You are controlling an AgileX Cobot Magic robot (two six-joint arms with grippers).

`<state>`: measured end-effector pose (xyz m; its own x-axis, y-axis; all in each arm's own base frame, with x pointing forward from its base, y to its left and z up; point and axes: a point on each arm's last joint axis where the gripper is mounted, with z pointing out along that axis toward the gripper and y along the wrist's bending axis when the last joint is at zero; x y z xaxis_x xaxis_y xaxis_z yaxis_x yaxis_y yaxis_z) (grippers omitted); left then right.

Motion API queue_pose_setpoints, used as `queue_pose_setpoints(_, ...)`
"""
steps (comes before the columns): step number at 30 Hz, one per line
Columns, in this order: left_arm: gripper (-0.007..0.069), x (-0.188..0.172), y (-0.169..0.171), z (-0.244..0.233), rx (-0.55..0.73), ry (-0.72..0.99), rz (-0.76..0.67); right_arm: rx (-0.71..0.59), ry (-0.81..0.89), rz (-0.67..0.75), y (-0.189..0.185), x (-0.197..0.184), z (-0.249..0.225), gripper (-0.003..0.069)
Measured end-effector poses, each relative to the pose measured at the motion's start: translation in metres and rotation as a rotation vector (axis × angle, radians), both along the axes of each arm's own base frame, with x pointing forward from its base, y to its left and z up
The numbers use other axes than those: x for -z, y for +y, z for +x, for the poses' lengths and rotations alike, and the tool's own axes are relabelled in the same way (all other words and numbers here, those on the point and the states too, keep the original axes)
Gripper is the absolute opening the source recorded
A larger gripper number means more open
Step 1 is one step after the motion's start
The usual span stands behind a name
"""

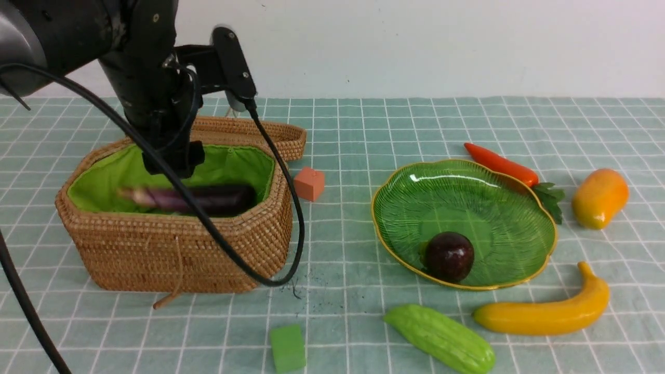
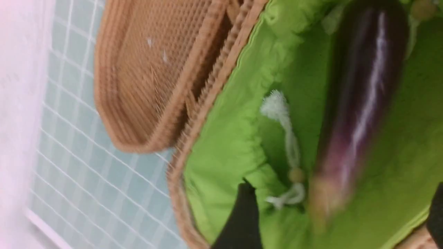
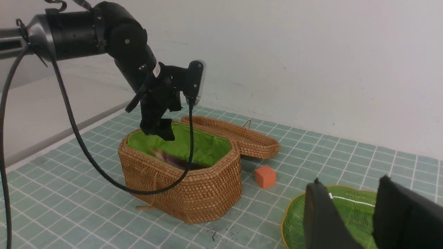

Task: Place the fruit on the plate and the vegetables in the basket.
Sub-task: Use the left arm to grab an eggplant and put it into the left basket, then take a chayote with your right arm and place it on the basket on the left.

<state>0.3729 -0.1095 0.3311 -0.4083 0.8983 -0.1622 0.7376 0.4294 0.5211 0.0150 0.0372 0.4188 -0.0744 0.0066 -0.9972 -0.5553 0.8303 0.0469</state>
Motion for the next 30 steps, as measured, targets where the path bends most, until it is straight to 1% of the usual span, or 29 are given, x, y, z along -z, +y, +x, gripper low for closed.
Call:
queue_pose_setpoints(1,0.0652,0.000,0.000,0.000,-0.007,0.000,-0.007,-0.001,0.001,-0.001,0.000,0.000,0.000,0.0236)
queue_pose_setpoints(2,0.0654,-0.001,-0.002,-0.002,-0.070,0.002,-0.070,-0.005,0.009,-0.006,0.000,0.001,0.000,0.0235)
queue_pose_setpoints(3,0.0640,-0.002,-0.003,-0.004,-0.118,0.005,-0.128,-0.010,0.018,-0.011,0.001,0.002,-0.001,0.0235)
queue_pose_setpoints(4,0.0614,-0.005,-0.005,-0.006,-0.160,0.005,-0.190,-0.016,0.033,-0.016,0.001,0.003,-0.001,0.0235)
queue_pose_setpoints(5,0.0564,-0.009,-0.009,-0.010,-0.204,0.012,-0.274,-0.023,0.054,-0.021,0.001,0.002,-0.002,0.0235)
queue_pose_setpoints(6,0.0519,-0.013,-0.012,-0.014,-0.219,0.013,-0.320,-0.026,0.070,-0.026,0.002,0.002,-0.003,0.0235)
queue_pose_setpoints(9,0.0317,-0.030,-0.027,-0.029,-0.224,0.000,-0.447,-0.028,0.138,-0.056,0.002,-0.001,-0.002,0.0235)
queue_pose_setpoints(11,0.0092,-0.051,-0.045,-0.049,-0.201,-0.027,-0.560,-0.017,0.237,-0.101,0.001,-0.003,0.002,0.0235)
queue_pose_setpoints(13,-0.0001,-0.070,-0.056,-0.070,-0.193,-0.041,-0.648,-0.008,0.332,-0.137,0.002,-0.003,0.011,0.0235)
queue_pose_setpoints(14,-0.0013,-0.079,-0.058,-0.079,-0.187,-0.052,-0.674,-0.005,0.370,-0.153,0.002,-0.002,0.014,0.0235)
queue_pose_setpoints(17,-0.0013,-0.102,-0.063,-0.116,-0.164,-0.066,-0.776,-0.004,0.524,-0.193,0.007,0.006,0.041,0.0235)
queue_pose_setpoints(19,-0.0013,-0.108,-0.062,-0.135,-0.144,-0.073,-0.813,-0.008,0.592,-0.207,0.011,0.011,0.057,0.0235)
queue_pose_setpoints(20,-0.0013,-0.108,-0.058,-0.155,-0.118,-0.077,-0.842,-0.013,0.653,-0.215,0.015,0.016,0.073,0.0235)
queue_pose_setpoints(24,-0.0013,-0.088,-0.038,-0.212,-0.068,-0.074,-0.928,-0.035,0.807,-0.229,0.028,0.035,0.118,0.0235)
queue_pose_setpoints(25,-0.0013,-0.086,-0.036,-0.214,-0.071,-0.073,-0.936,-0.037,0.812,-0.230,0.029,0.036,0.120,0.0235)
queue_pose_setpoints(28,-0.0013,-0.057,-0.007,-0.255,-0.064,-0.093,-1.033,-0.108,0.905,-0.301,0.050,0.057,0.149,0.0235)
queue_pose_setpoints(30,-0.0013,-0.039,0.012,-0.274,-0.065,-0.115,-1.090,-0.151,0.940,-0.383,0.067,0.074,0.163,0.0235)
